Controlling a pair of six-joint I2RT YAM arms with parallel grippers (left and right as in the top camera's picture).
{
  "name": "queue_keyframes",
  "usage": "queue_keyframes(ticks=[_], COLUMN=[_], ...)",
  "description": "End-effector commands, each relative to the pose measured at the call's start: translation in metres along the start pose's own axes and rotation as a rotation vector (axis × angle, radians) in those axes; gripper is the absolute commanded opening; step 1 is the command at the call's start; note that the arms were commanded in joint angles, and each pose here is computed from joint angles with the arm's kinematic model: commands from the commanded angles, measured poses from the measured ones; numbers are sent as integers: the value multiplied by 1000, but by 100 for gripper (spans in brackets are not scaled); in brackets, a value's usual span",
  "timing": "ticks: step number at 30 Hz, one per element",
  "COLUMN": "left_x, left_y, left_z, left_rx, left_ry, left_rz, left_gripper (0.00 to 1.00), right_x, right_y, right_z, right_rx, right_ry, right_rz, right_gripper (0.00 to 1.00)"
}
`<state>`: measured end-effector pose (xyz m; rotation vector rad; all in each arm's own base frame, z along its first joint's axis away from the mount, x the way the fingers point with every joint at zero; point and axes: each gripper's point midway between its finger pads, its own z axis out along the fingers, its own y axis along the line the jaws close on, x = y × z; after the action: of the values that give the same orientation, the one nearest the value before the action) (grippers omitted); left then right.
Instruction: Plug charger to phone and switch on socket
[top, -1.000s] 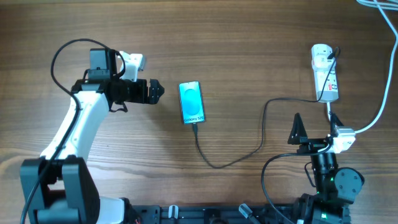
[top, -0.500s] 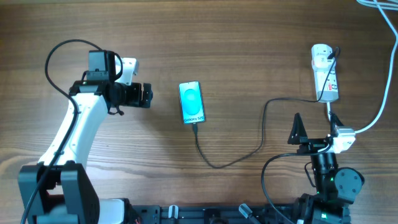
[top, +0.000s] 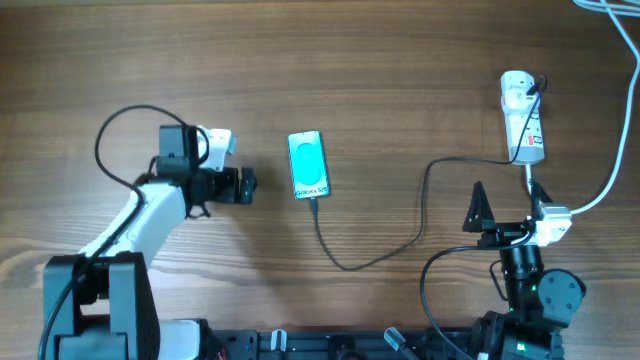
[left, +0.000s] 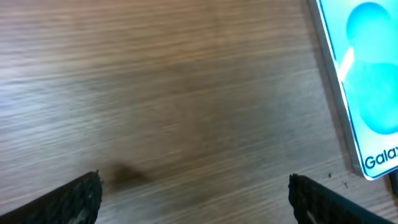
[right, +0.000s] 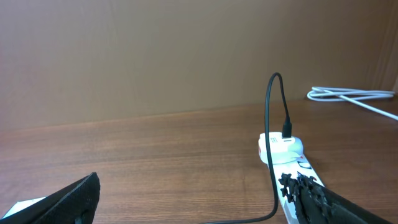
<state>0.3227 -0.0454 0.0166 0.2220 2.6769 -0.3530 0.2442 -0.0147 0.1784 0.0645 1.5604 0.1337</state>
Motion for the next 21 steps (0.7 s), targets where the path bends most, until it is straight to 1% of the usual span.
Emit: queue_keyframes(ticks=[1, 8, 17, 21], left_x=[26, 56, 60, 73], left_y=[-19, -20, -18, -19], left_z=[11, 24, 27, 30], left_rx=[103, 109, 98, 97], left_ry=[-9, -30, -28, -26], left_rz=[25, 34, 34, 33], left_gripper=[100, 100, 100, 100], right_x=[-3, -3, -3, -3], right_y=[5, 5, 5, 5], right_z=[-1, -1, -1, -1], right_rx=[-26, -27, -27, -27], right_ry=[-14, -14, -14, -14], right_rz=[2, 2, 2, 2], right_gripper=[100, 99, 100, 100])
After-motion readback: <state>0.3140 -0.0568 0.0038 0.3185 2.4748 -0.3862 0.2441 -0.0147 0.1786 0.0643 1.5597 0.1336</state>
